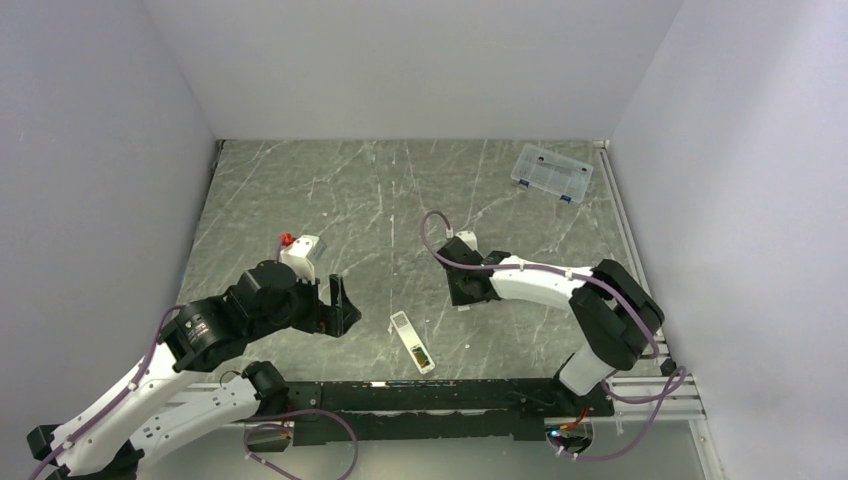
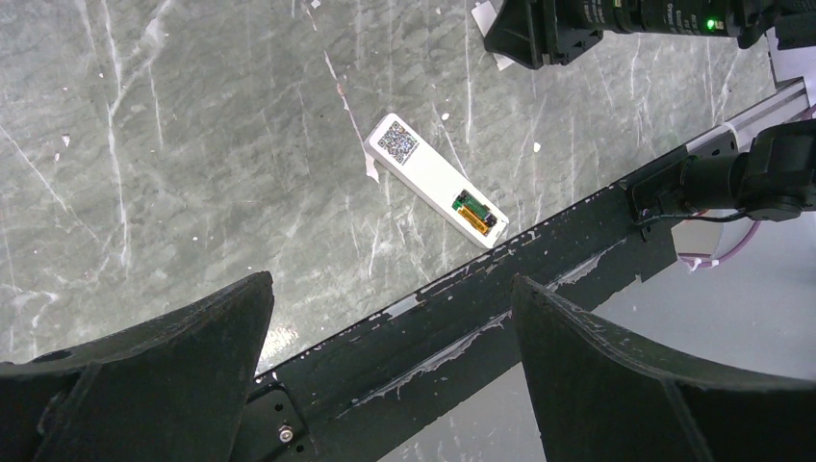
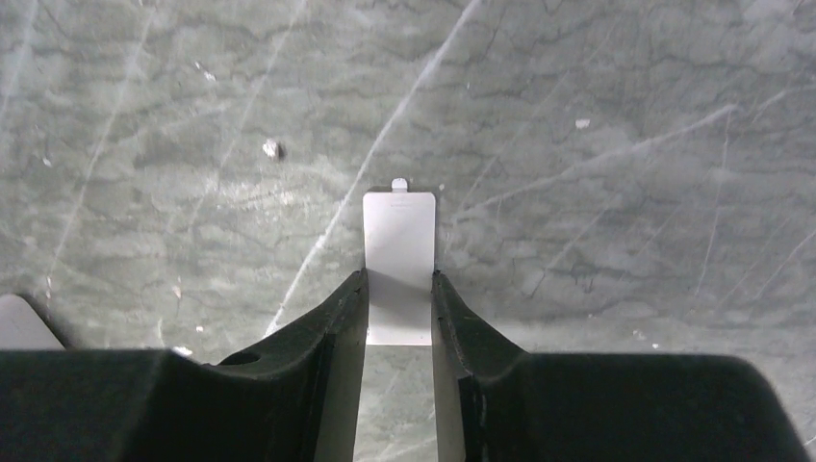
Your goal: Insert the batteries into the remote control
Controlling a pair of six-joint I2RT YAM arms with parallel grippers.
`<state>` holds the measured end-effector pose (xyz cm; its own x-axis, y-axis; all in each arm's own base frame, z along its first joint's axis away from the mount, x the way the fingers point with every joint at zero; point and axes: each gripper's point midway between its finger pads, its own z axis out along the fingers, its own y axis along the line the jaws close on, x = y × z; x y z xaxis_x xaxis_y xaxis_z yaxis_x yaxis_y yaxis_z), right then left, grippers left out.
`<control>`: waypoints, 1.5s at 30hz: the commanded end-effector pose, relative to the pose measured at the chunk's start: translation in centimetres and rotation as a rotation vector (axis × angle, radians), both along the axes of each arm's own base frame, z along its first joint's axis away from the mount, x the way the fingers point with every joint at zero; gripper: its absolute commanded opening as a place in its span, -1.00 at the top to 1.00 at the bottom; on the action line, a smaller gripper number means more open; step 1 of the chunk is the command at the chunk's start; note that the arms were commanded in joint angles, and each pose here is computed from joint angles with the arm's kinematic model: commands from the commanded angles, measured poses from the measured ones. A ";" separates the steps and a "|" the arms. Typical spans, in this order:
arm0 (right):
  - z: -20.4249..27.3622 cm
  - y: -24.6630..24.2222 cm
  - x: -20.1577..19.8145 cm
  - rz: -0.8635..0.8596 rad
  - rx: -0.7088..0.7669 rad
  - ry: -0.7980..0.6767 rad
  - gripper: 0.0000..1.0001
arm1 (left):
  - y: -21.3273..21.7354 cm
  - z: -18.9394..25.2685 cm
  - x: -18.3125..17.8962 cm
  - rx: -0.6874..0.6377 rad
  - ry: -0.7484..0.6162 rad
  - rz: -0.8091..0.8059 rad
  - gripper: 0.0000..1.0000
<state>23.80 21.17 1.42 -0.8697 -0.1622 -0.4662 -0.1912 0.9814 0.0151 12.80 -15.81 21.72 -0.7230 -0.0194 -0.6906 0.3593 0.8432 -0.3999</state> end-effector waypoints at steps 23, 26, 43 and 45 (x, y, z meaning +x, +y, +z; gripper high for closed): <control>0.4 0.0 -15.1 0.110 0.096 0.187 0.50 | -0.6 0.8 0.3 -0.032 -0.034 -0.016 -0.98; 0.2 0.0 -16.0 0.118 0.070 0.188 0.50 | -0.6 0.8 0.3 -0.034 -0.035 -0.017 -0.98; 4.8 2.0 -11.5 0.063 0.065 -0.020 0.04 | -0.6 0.9 0.2 -0.037 -0.036 -0.022 -0.98; 4.6 2.5 -11.1 0.069 0.065 -0.018 0.04 | -0.6 0.9 0.2 -0.038 -0.035 -0.023 -0.98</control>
<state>10.98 22.67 5.46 -0.8697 -0.1900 -0.4556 -0.2563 0.9626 0.0879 12.89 -15.99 21.94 -0.7187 -0.0247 -0.6949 0.3639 0.8382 -0.4061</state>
